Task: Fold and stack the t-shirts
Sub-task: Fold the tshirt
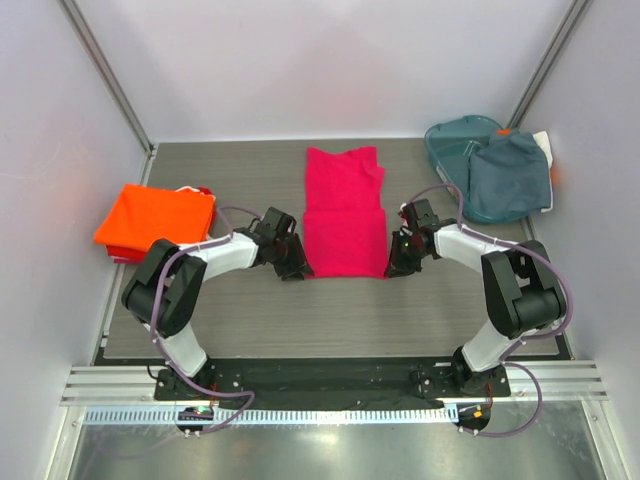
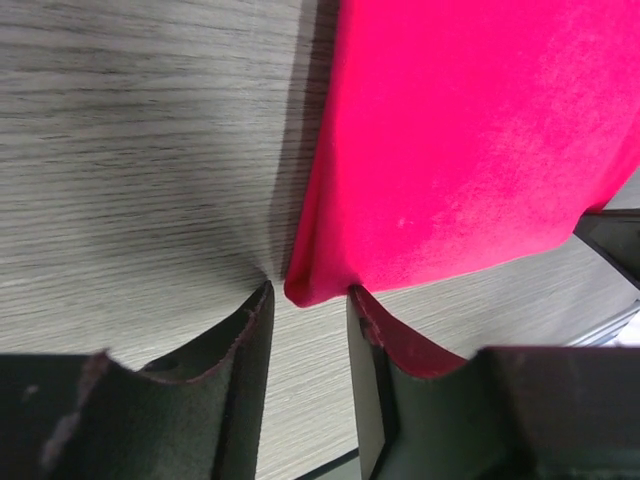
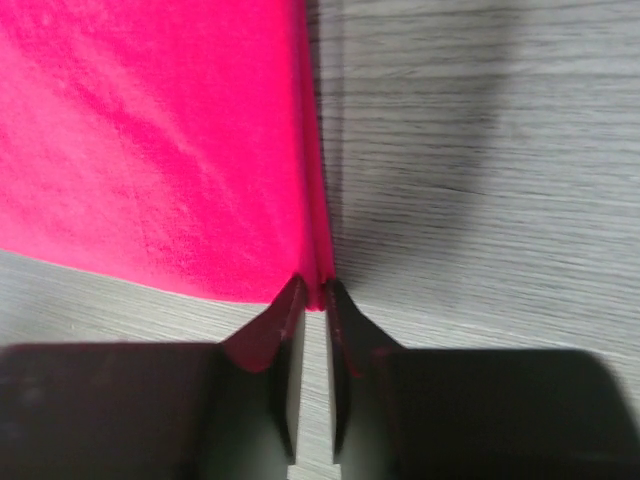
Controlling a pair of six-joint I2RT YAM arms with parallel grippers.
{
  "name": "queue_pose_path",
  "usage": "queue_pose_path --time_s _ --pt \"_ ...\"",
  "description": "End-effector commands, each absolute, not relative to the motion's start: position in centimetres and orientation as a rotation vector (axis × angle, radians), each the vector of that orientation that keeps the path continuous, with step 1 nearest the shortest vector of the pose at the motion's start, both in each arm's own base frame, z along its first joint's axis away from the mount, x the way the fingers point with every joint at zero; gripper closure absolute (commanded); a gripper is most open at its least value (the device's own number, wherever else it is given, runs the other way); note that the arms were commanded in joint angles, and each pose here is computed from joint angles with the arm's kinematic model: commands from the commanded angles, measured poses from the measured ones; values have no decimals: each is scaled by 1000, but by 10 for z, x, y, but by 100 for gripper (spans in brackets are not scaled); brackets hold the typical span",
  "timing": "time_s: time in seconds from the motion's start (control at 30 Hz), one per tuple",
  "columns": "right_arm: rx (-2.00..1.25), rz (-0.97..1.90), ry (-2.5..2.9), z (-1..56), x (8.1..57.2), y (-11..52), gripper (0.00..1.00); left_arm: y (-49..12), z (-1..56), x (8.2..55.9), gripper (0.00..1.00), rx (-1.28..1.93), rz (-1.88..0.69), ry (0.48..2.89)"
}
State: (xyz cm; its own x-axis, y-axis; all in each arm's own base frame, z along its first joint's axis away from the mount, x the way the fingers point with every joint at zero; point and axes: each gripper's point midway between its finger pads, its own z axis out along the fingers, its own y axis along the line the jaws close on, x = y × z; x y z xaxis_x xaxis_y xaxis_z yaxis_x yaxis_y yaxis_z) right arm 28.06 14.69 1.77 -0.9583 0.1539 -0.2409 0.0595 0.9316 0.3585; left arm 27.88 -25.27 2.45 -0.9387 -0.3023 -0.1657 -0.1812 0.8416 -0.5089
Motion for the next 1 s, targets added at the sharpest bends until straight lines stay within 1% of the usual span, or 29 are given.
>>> queue_pose_path --time_s 0.0,0.03,0.07,0.27,0.37,0.4,0.43,0.5,0.53,0.6,0.8,0.97 --pt "119 514 2833 16 281 150 87 -245 9 274 65 -384 -635 2823" --pt "115 526 2833 17 281 153 90 -246 8 274 68 -385 -633 2822" --pt "115 525 2832 17 282 153 92 -245 8 275 68 -393 -626 2821" --pt "119 543 2814 22 282 157 94 -246 5 277 70 -422 -605 2792" --pt "117 553 2809 25 282 159 95 -246 2 279 73 -431 -586 2791" --pt "111 558 2807 25 282 160 95 -246 1 279 75 -433 -581 2793" --pt "111 560 2806 26 281 160 95 -245 -1 280 82 -436 -570 2794" --pt "115 564 2799 28 282 161 95 -244 -3 280 90 -437 -558 2795" --pt "115 567 2798 28 281 161 96 -244 -2 280 95 -435 -555 2794" --pt "109 577 2788 32 280 162 96 -243 -1 279 100 -431 -552 2795" --pt "112 599 2763 43 270 160 99 -240 23 269 100 -404 -599 2764" --pt "126 643 2731 62 254 159 99 -238 42 247 100 -339 -606 2782"
